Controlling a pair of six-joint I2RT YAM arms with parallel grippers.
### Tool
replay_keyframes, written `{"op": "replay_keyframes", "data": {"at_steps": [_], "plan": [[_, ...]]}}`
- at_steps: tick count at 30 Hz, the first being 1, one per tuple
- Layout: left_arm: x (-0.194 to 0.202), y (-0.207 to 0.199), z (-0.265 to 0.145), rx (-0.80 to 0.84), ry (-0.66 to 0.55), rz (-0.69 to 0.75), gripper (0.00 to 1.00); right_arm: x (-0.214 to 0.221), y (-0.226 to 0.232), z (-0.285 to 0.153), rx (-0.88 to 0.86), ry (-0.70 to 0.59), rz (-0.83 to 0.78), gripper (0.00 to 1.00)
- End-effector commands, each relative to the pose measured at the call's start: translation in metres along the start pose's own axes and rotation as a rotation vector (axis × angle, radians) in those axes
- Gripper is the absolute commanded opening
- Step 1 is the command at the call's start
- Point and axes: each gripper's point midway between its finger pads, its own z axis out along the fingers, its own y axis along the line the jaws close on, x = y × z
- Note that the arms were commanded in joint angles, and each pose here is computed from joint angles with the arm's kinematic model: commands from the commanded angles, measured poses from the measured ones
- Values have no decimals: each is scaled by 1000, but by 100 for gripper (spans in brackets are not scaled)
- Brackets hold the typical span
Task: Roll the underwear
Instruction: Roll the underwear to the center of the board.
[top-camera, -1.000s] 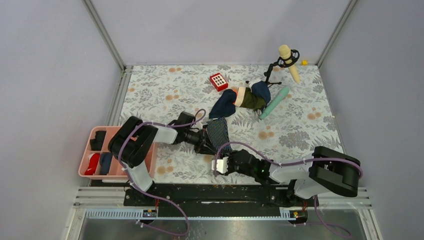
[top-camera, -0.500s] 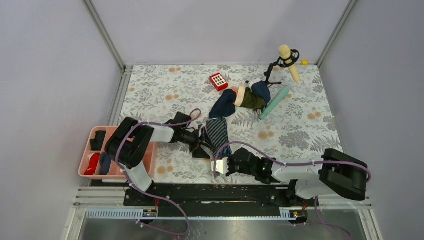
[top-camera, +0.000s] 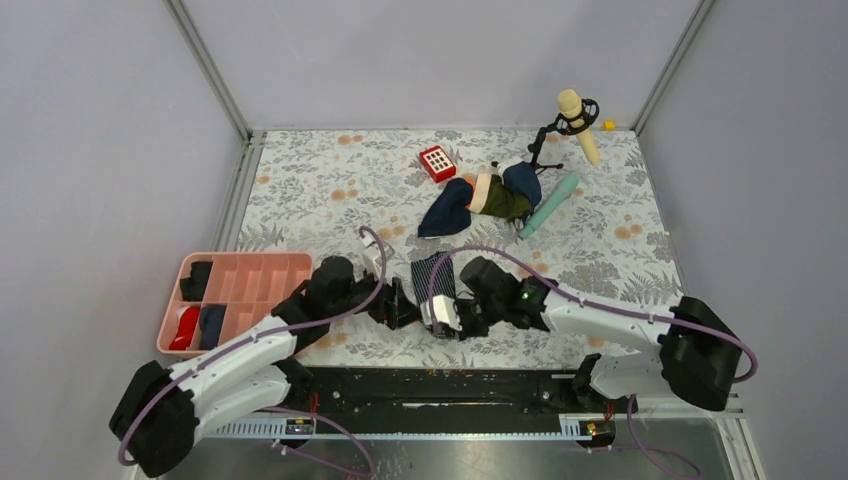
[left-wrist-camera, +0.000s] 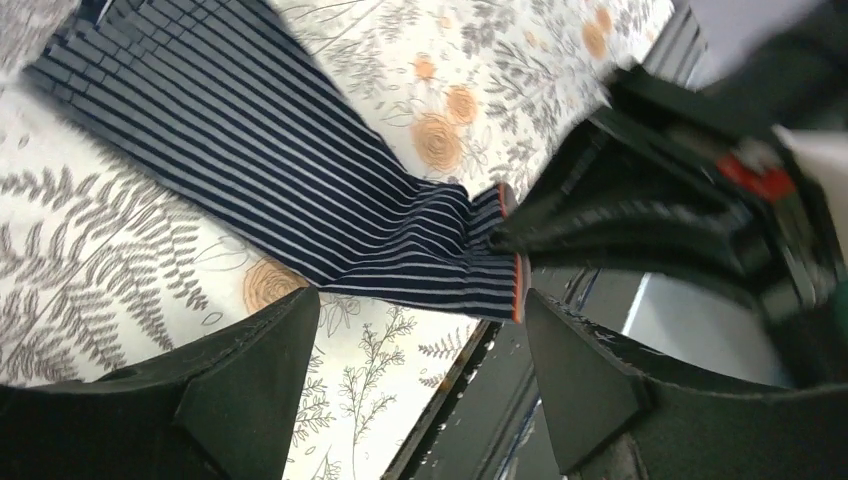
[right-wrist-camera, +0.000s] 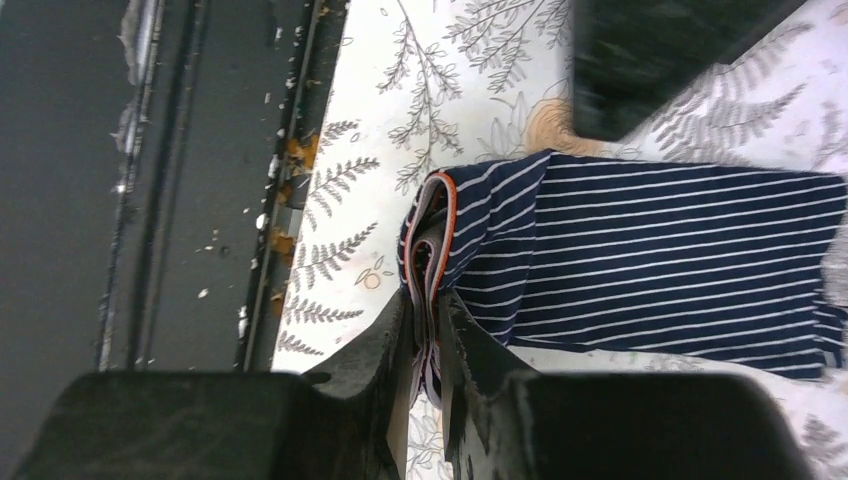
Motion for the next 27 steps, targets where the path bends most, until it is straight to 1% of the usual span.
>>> {"op": "replay_keyframes", "data": {"at_steps": [1, 4, 6, 9, 13, 17, 20, 22, 24, 27], "plan": [[-13, -18, -4, 39, -158, 408, 75, 0, 30, -12, -267, 3, 169, 0], [12, -38, -6, 163, -134, 587, 73, -5, 28, -15, -358, 0, 259, 0], [26, -46, -5, 216, -120, 637, 71, -8, 28, -16, -429, -3, 312, 0], [37, -65, -2, 289, -105, 710, 69, -5, 30, -15, -539, 37, 403, 0], [49, -70, 0, 304, -100, 826, 67, -10, 20, -12, -647, 52, 492, 0], [55, -73, 1, 309, -103, 956, 65, -13, 16, -8, -784, 90, 533, 0], [60, -76, 4, 330, -106, 1095, 65, -11, 14, -4, -873, 114, 581, 0], [60, -70, 9, 309, -110, 1180, 64, -12, 11, -1, -909, 119, 620, 0], [65, -64, 12, 305, -86, 1231, 61, -16, 11, 0, -963, 121, 671, 0], [75, -58, 14, 324, -53, 1285, 57, -18, 9, 5, -1002, 105, 736, 0]]}}
